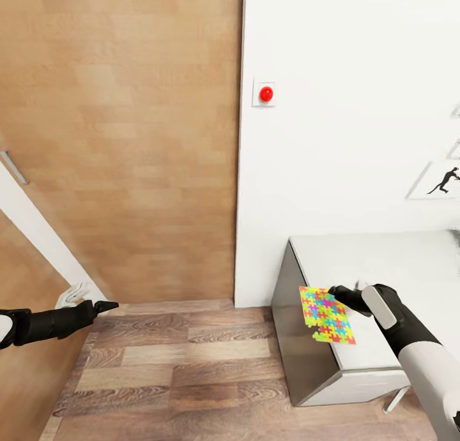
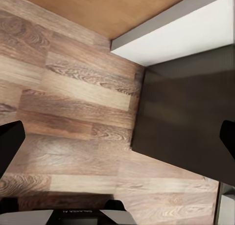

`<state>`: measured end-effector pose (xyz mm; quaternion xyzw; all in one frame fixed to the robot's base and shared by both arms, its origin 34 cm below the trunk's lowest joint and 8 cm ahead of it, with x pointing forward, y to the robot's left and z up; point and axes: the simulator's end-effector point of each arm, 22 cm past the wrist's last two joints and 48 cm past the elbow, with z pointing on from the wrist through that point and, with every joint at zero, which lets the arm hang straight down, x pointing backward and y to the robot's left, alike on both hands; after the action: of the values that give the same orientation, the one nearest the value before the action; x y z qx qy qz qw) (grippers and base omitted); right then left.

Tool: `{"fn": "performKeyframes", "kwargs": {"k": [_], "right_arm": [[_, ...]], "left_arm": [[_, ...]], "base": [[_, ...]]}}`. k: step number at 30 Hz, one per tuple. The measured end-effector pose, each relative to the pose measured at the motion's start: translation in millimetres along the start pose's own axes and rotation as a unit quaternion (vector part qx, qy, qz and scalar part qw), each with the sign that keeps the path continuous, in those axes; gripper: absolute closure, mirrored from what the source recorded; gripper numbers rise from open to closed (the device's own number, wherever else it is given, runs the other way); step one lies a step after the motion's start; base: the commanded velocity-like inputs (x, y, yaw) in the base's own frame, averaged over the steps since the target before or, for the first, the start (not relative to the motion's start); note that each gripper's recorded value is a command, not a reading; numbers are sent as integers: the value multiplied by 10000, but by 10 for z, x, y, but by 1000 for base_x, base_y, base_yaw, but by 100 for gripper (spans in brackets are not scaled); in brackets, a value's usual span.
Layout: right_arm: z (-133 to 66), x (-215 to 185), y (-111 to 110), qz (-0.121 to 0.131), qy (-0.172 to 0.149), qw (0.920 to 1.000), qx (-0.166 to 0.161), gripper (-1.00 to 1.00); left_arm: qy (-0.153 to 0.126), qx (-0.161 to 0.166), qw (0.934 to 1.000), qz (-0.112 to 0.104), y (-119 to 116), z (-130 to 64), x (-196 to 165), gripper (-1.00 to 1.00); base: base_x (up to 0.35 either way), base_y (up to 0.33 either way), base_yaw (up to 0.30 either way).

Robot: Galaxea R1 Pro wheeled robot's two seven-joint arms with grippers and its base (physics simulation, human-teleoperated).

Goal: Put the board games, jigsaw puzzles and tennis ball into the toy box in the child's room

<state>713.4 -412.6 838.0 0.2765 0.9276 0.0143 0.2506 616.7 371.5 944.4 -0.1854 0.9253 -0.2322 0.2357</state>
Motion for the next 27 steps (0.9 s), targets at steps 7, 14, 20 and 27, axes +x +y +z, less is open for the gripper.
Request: {"fn": "performKeyframes", "kwargs": {"k": [7,14,20,27], "right_arm": [[-161,-220,159,-52,-288,9994,-201,-100],[-537,-514,525,-261,-786,9943,-673,-100],[-1269,-292,742,-427,-931,9821,-1579,-100],[-1917,532,725,335,-506,9268,-3706,-100]], "left_arm": [[-38,23,10000,22,-30,-36,-19,-100],[-81,46,9999,41,-59,-75,-42,-100],[-119,66,9999,57,-83,-111,-60,-100],[-129,69,9999,62,-89,-118,-66,-100]], "base": [[0,0,-124],[0,0,-124],[0,0,-45],[0,0,-4]]}}
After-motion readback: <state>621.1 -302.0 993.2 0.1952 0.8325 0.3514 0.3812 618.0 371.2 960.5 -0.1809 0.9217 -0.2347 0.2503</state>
